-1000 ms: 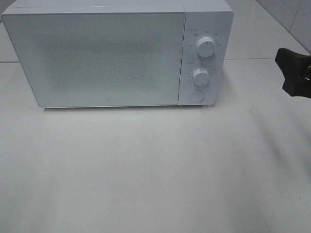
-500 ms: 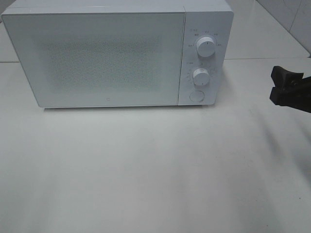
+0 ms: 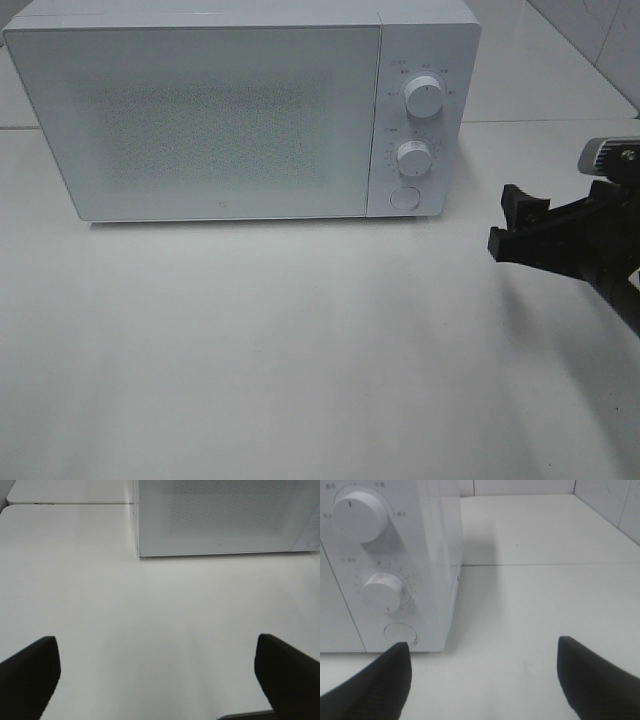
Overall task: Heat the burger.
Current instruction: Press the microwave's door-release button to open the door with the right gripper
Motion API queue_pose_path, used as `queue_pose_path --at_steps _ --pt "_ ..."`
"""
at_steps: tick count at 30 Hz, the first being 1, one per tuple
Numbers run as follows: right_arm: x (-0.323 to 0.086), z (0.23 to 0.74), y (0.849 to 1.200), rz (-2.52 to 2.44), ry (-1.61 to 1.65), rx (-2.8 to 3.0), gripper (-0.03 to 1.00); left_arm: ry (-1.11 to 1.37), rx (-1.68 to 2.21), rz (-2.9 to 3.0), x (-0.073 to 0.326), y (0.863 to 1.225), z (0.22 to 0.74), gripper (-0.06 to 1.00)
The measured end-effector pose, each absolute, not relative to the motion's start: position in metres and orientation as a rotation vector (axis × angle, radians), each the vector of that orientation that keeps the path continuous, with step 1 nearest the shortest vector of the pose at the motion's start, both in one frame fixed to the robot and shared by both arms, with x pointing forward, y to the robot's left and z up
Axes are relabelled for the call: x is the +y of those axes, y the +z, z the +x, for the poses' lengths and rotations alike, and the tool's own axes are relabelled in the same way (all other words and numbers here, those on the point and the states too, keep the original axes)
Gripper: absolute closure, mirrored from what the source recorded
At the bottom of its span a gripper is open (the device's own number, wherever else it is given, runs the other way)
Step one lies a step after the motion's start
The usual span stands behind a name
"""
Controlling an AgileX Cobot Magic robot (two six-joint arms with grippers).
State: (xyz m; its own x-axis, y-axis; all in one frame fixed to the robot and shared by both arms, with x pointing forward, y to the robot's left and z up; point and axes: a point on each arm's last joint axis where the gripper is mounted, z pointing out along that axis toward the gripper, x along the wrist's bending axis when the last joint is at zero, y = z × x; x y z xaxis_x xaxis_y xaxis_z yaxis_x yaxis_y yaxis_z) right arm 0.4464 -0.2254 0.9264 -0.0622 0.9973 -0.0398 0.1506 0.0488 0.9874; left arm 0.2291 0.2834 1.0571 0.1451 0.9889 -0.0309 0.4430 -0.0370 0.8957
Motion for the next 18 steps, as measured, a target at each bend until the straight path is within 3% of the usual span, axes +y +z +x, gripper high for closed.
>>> queue_pose_path --at_steps 18 --pt "-0.177 0.448 0.914 1.272 1.166 1.433 0.21 0.844 1.416 1.607 0.283 1.057 0.229 -0.03"
